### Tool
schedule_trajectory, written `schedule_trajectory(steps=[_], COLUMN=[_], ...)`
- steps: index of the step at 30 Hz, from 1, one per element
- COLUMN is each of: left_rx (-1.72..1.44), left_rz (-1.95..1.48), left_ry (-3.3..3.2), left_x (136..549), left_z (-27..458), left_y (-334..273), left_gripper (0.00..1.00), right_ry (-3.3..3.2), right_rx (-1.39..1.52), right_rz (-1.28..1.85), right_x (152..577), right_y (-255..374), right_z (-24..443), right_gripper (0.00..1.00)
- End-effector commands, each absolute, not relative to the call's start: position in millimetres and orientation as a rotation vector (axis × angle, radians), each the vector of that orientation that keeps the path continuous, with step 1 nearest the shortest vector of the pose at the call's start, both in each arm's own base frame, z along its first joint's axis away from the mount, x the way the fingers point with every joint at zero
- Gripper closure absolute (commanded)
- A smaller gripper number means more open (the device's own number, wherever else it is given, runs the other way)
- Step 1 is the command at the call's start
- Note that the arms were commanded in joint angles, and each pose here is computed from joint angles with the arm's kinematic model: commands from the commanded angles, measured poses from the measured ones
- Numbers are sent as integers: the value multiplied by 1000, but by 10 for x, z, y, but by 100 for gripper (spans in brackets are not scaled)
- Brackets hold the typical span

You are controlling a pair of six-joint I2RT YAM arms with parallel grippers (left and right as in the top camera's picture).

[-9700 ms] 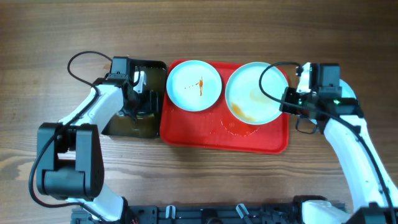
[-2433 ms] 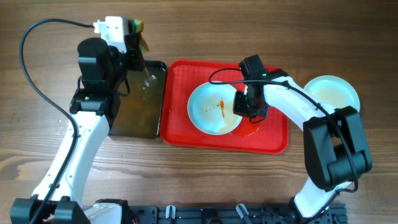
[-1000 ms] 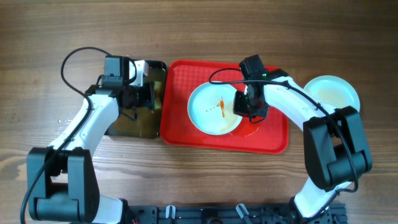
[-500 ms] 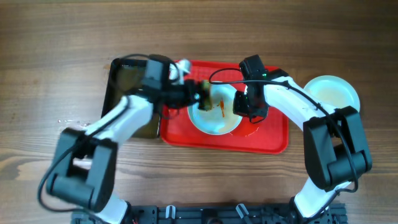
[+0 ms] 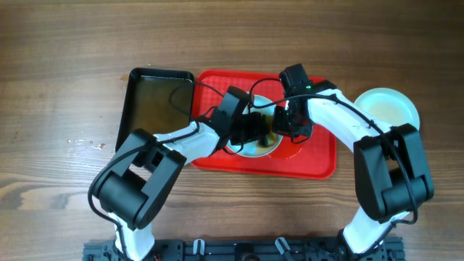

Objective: Clean dirty plates on tray and stack at the side
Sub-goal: 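Scrub the last plate with the sponge while right gripper holds rim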

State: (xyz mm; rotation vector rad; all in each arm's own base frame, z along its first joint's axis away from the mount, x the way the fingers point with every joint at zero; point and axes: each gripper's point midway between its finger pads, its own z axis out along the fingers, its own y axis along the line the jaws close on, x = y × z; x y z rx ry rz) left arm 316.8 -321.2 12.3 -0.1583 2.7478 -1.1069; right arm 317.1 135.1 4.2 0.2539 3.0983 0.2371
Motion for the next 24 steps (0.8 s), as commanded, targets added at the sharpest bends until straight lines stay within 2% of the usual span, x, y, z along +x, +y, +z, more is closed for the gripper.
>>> schedule_trajectory(steps=[1,5,11,14,16,19,24], left_rx=[-230,-267,-421,-474,-367,-157,16], left_rz=[-965,-874,-759,-737,-815,-947,-898], left_ry=[2731,2667,2645,2779,2834,2804,2668], left_x=[3291,3454,3713,3513,3406,3388,3469], left_z=[-47,-46,-117,-262,-226,63,721], left_y=[-3111,-3021,-2576,-2397,-2422,-2443,-2103], left_gripper=[96,95,96,96,96,96,96], right_ry=[3094,3094,3094,3094,3094,3094,3093], right_rx=[244,245,244,244,244,240,240], right_rz=[150,151,151,151,150,150,151], right_x=[3153,3152,3152,3151,3152,3152,3154], right_y=[1238,1238,1239,1238,1238,1238,1238], right_z=[27,26,27,26,26,26,27], right_gripper=[96,96,96,96,96,96,96])
